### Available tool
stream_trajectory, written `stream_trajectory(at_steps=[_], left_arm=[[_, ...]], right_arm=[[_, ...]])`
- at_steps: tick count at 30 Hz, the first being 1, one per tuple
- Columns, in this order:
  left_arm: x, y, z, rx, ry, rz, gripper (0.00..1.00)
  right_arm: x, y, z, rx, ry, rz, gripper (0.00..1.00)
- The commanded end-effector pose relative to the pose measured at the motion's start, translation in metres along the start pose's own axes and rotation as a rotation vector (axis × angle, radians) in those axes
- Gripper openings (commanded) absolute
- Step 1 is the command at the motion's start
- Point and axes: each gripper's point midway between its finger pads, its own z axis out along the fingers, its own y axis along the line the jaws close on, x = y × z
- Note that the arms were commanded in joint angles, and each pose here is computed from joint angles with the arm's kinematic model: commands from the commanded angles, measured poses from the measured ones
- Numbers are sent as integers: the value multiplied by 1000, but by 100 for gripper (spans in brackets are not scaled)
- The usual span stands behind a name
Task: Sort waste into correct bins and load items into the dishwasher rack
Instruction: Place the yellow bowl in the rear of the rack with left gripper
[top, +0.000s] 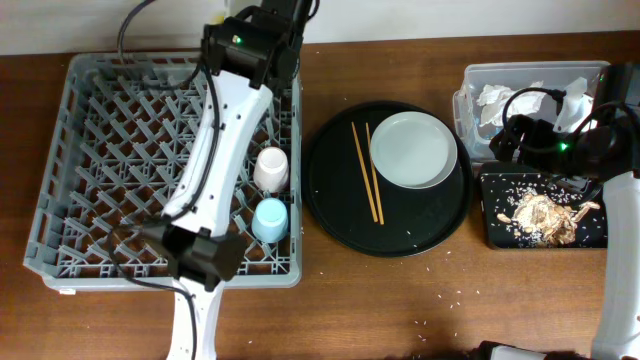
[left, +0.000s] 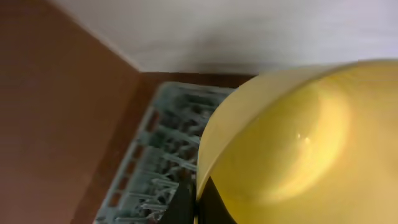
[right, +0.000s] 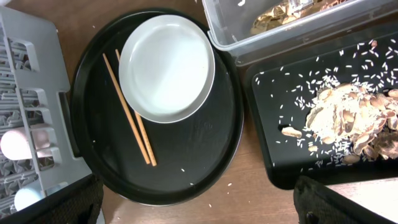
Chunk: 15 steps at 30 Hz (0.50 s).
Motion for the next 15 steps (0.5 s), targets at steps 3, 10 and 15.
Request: stream_trajectory(at_steps=[3, 10, 15], left_arm=[[20, -12, 48, -323, -32, 2, 0], [52, -69, 70, -321, -10, 106, 0], [64, -97, 67, -289, -9, 155, 0]], right_arm=[[-2, -3, 0, 13, -2, -5, 98], [-2, -3, 0, 13, -2, -5, 99], [-2, -3, 0, 13, -2, -5, 98]])
